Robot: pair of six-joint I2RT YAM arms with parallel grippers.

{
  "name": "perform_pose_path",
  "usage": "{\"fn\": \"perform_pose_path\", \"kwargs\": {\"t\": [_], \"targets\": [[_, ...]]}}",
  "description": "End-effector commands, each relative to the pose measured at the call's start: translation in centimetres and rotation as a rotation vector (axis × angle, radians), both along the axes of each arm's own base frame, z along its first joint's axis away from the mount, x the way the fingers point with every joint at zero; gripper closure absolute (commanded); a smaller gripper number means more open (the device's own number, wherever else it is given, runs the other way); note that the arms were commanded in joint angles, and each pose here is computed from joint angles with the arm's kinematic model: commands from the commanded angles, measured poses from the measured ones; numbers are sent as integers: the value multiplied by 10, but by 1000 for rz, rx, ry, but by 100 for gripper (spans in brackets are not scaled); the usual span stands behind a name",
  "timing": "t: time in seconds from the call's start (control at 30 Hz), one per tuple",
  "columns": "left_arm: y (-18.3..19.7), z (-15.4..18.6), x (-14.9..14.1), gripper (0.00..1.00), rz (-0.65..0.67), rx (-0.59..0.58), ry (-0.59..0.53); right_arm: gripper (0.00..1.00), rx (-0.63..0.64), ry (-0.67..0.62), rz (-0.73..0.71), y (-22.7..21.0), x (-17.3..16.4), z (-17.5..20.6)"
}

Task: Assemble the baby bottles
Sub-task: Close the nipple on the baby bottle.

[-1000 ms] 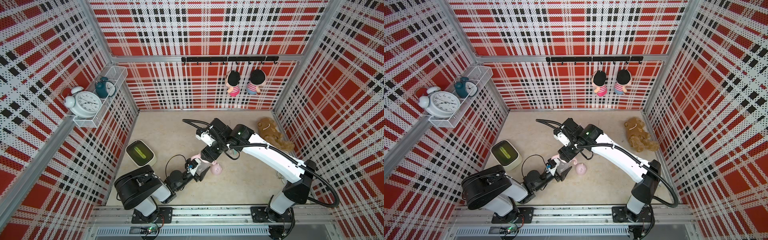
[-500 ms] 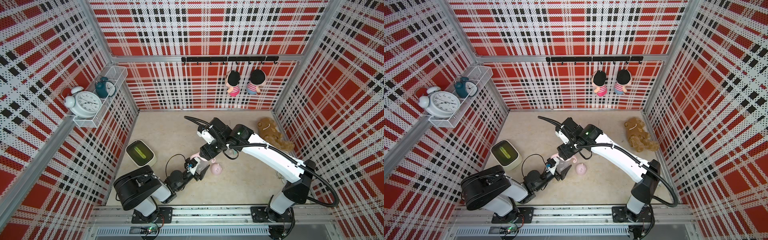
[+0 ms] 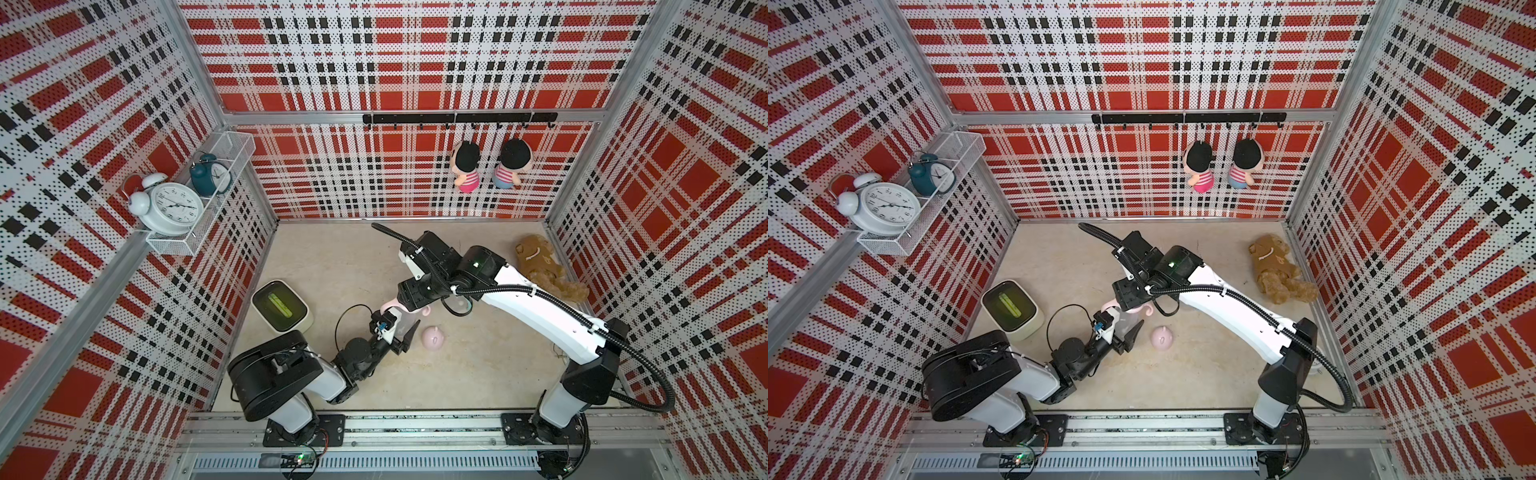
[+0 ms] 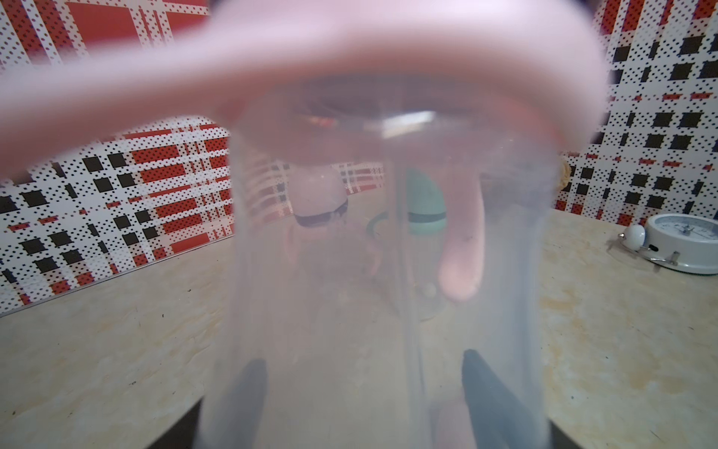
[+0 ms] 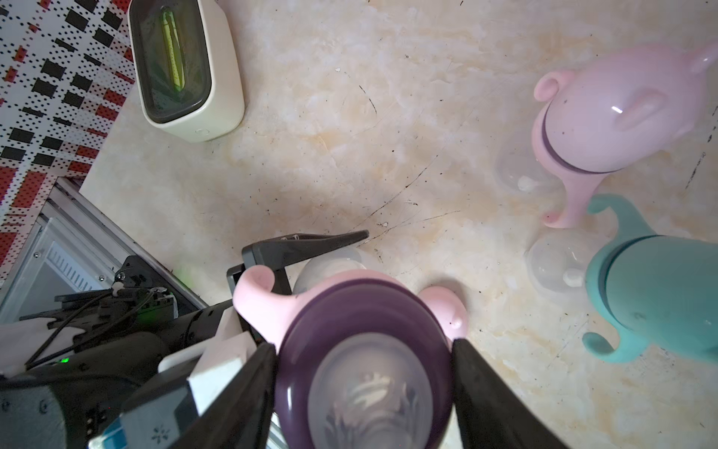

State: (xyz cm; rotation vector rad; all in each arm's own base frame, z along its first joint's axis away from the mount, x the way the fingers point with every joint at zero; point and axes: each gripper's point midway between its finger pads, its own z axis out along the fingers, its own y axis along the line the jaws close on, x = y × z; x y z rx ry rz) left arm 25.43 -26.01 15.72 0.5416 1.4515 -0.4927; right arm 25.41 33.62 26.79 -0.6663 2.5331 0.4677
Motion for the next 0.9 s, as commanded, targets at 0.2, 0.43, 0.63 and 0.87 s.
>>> {"fn": "perform_pose_path", "kwargs": {"t": [0.2,0.43,0.63,0.87], "targets": [[3,34,-1,100,18,-109,-89,25,46,-33,-20,2,1,18],[-1,32,-4,100,-1,-99,-92,15,62,-81,24,2,0,31],[-8,36,-10,100,-61,-90,-96,8,125,-180,46,-6,-2,67],[-23,43,-17,100,-225,-102,-54,8,274,-350,144,-19,-21,109]]}}
